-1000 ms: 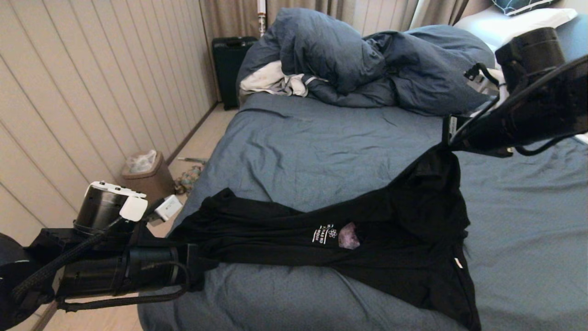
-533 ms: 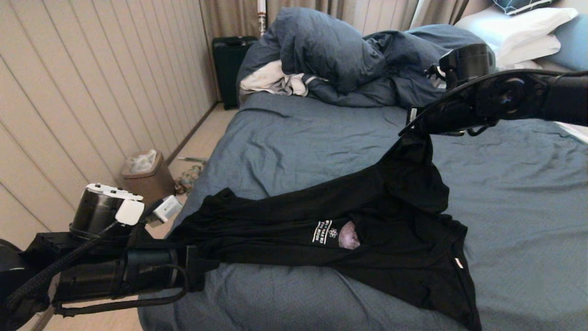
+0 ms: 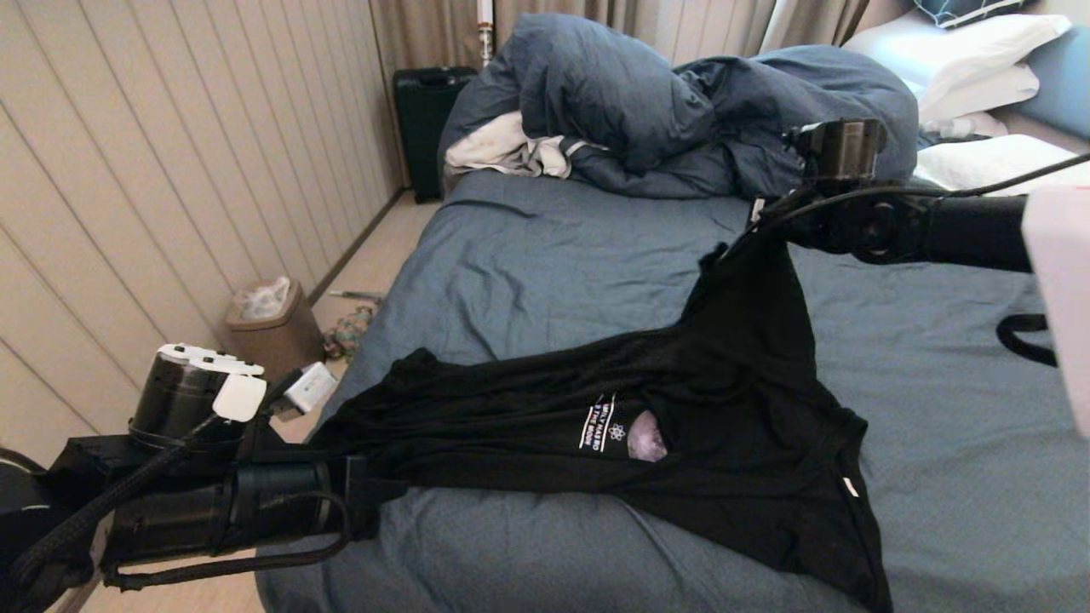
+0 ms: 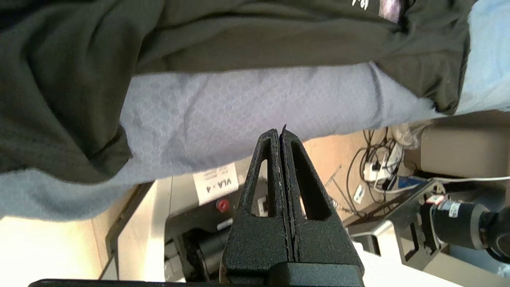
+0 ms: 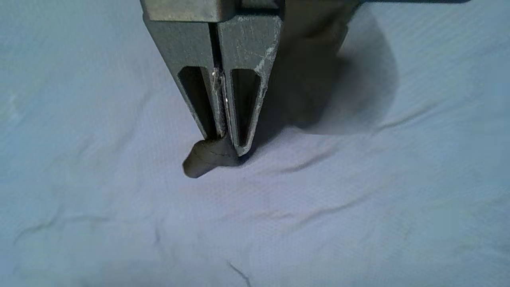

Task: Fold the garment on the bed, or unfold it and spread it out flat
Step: Unford the black T-shirt

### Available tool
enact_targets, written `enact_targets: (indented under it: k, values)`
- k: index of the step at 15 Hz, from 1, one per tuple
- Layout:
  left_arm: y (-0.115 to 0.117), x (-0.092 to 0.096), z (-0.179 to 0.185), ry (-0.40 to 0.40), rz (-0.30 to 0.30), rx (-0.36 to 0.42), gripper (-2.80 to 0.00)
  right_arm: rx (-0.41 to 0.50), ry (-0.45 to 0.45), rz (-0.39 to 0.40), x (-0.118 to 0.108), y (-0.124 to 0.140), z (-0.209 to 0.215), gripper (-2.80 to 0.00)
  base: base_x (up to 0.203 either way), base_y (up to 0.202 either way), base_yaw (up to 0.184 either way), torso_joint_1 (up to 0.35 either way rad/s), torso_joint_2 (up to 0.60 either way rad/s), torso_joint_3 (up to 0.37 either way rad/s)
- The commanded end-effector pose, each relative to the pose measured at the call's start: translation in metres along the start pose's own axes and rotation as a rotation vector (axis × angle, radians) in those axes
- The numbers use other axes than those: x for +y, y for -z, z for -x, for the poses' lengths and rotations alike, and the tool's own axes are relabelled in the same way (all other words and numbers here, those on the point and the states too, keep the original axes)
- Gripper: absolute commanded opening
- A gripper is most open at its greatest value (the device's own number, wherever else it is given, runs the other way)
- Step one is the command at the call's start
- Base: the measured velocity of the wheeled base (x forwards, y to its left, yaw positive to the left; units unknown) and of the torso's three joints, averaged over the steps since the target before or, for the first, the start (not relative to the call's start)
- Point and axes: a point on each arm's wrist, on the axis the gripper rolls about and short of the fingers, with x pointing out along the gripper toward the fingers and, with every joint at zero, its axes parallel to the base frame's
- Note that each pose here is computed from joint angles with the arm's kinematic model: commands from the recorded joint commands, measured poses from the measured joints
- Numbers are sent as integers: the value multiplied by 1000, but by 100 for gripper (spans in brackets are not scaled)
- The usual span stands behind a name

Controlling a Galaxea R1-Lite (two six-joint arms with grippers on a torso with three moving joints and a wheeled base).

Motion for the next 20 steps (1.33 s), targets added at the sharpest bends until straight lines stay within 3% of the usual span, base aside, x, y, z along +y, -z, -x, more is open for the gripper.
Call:
enact_targets:
  k: [1,6,12,13,17,20]
  values:
    - [2,2,-2,0,3,5,-280,14,20,50,9,26,-20,-280,0,0,0,0,0,0]
    - [2,3,-6,-1,-1,3,-280,-88,101,177,18,57,-52,-280,0,0,0,0,0,0]
    - [3,4,-6,-1,0,6,-280,-73,168,203,-12,65,-69,-280,0,0,0,0,0,0]
    - [2,4,-6,0,0,5,-280,-74,171,217,-13,65,-70,0,0,0,0,0,0,0]
    - [3,4,-7,-4,1,8,-280,-93,170,213,-14,53,-63,0,0,0,0,0,0,0]
    - [3,4,-7,-2,1,9,-280,-101,208,204,-34,45,-64,0,0,0,0,0,0,0]
